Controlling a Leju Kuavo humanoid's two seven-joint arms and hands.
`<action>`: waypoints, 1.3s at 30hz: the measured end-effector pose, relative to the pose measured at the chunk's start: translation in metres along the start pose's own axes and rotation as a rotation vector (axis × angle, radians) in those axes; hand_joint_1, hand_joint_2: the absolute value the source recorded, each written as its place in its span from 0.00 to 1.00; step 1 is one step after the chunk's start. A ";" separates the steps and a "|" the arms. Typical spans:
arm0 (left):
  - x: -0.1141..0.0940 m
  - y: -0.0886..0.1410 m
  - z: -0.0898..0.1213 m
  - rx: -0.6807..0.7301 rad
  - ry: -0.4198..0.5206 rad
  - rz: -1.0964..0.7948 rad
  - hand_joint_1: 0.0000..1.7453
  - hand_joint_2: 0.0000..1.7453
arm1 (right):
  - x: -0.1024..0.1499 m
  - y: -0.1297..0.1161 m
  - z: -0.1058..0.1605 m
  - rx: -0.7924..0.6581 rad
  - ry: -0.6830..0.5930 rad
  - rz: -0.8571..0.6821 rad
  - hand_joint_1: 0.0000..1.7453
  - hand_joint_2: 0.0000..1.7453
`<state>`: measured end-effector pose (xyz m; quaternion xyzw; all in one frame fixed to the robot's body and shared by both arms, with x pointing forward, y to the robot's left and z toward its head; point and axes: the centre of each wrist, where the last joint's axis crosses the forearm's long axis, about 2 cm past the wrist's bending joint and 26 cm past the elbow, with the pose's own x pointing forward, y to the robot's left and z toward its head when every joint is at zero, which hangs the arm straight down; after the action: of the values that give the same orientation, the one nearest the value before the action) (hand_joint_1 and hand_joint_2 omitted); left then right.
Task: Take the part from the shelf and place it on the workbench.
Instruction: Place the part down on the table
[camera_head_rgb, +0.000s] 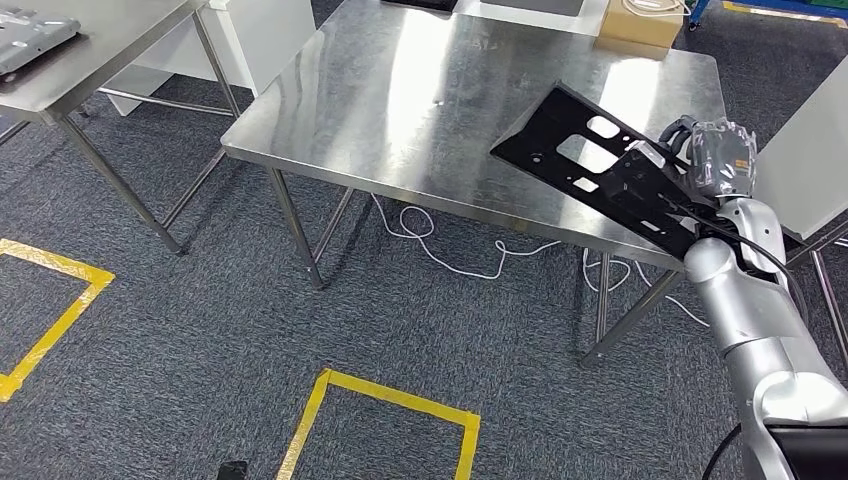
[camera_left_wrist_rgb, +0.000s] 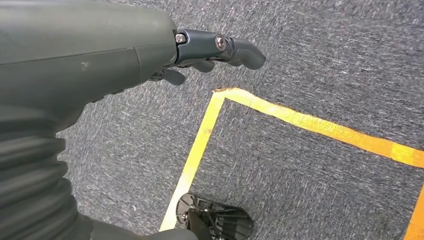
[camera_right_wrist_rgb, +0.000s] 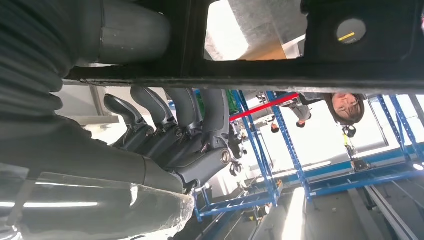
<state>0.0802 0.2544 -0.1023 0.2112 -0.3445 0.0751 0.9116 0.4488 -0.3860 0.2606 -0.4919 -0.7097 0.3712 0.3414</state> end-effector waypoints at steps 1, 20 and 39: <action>0.000 0.000 0.000 -0.005 0.004 0.004 0.00 1.00 | 0.000 0.000 0.000 -0.003 0.000 0.002 0.98 1.00; -0.002 0.008 -0.004 0.000 0.036 0.016 0.00 1.00 | 0.052 0.032 -0.003 0.035 -0.019 0.053 0.98 1.00; -0.006 0.017 -0.006 -0.004 0.024 -0.008 0.00 1.00 | 0.005 -0.006 -0.046 0.185 0.042 0.133 0.98 1.00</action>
<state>0.0748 0.2721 -0.1046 0.2097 -0.3331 0.0733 0.9164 0.4841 -0.3743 0.2893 -0.5122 -0.6308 0.4464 0.3748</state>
